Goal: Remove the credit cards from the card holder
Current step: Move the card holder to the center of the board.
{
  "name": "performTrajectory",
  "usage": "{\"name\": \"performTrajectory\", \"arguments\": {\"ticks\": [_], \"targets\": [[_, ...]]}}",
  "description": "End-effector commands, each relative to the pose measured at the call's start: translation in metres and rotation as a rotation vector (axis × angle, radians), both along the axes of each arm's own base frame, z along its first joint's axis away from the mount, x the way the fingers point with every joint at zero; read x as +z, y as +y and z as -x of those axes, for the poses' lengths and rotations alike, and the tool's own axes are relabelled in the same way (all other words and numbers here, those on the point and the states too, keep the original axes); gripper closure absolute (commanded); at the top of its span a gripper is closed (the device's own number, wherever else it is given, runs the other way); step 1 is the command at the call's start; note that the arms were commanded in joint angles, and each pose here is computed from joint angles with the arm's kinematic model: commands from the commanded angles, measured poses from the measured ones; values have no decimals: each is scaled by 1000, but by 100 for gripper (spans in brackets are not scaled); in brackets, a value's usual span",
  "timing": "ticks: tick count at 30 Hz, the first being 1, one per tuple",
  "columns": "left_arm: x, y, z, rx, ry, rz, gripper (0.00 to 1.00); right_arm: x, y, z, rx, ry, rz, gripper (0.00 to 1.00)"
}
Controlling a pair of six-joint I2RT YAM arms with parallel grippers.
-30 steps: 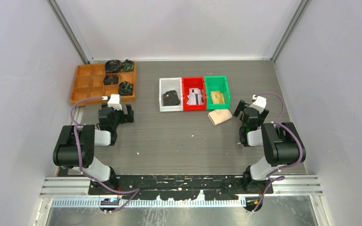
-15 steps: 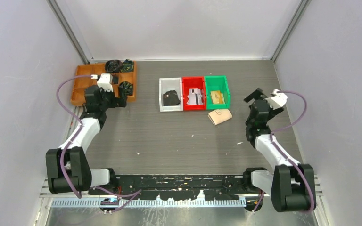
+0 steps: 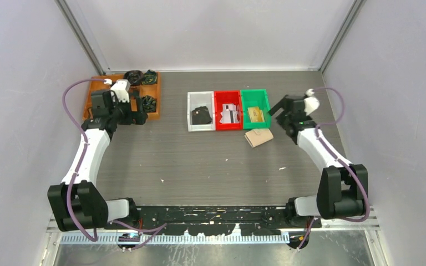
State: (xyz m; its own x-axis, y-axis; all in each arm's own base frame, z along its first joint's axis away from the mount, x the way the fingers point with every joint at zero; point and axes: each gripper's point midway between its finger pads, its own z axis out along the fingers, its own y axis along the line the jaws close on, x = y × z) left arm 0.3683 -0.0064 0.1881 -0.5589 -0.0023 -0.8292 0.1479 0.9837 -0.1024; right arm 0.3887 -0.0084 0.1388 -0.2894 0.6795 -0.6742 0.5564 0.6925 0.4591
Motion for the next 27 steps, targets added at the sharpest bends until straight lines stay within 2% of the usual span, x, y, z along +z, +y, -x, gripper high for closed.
{"name": "performTrajectory", "arguments": {"ticks": [1, 7, 12, 27], "targets": [[9, -11, 8, -69, 63, 38, 0, -13, 56, 27, 152, 94, 42, 1], [9, -19, 17, -122, 98, 55, 0, -34, 82, 52, 218, 148, 81, 1], [17, -27, 21, -148, 92, 88, 0, -53, 94, 55, 249, 220, 126, 1], [21, -41, 32, -196, 115, 150, 0, -89, 118, 23, 312, 268, 157, 4]]}}
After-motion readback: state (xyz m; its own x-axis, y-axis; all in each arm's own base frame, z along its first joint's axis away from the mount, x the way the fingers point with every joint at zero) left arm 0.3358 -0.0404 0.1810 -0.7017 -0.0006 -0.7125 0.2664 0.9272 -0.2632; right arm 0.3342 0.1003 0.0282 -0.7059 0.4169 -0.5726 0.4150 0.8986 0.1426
